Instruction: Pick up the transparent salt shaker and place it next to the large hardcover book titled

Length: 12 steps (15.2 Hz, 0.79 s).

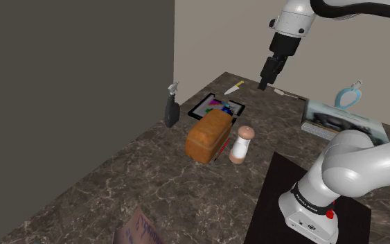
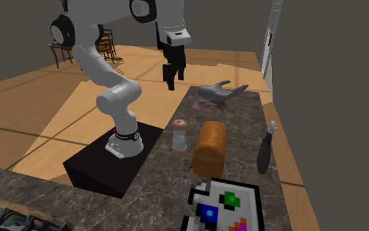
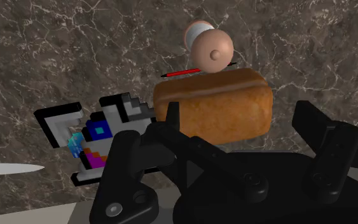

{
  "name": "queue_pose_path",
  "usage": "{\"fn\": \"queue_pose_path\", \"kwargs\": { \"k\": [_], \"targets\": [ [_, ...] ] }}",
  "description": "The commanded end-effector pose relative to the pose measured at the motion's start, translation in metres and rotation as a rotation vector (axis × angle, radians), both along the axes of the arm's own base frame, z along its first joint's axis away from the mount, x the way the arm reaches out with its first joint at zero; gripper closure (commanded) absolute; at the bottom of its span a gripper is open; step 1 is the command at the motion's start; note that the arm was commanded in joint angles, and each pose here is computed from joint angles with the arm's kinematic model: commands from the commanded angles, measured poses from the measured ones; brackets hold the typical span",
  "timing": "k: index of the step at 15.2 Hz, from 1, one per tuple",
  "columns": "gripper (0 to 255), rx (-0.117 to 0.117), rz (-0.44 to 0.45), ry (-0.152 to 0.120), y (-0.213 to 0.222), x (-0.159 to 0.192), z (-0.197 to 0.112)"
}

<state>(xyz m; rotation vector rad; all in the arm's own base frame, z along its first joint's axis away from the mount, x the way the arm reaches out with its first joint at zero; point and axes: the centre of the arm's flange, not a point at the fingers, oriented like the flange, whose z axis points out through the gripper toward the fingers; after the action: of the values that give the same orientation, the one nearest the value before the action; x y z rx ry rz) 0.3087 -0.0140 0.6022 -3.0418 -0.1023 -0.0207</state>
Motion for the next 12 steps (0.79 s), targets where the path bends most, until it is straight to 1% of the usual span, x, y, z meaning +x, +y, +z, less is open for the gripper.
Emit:
{"fn": "queue_pose_path", "kwargs": {
  "k": [1, 12],
  "targets": [
    [0, 0.000, 0.000, 0.000, 0.000, 0.000, 0.000],
    [0, 0.058, 0.040, 0.021, 0.002, -0.007, -0.145]
  ]
}}
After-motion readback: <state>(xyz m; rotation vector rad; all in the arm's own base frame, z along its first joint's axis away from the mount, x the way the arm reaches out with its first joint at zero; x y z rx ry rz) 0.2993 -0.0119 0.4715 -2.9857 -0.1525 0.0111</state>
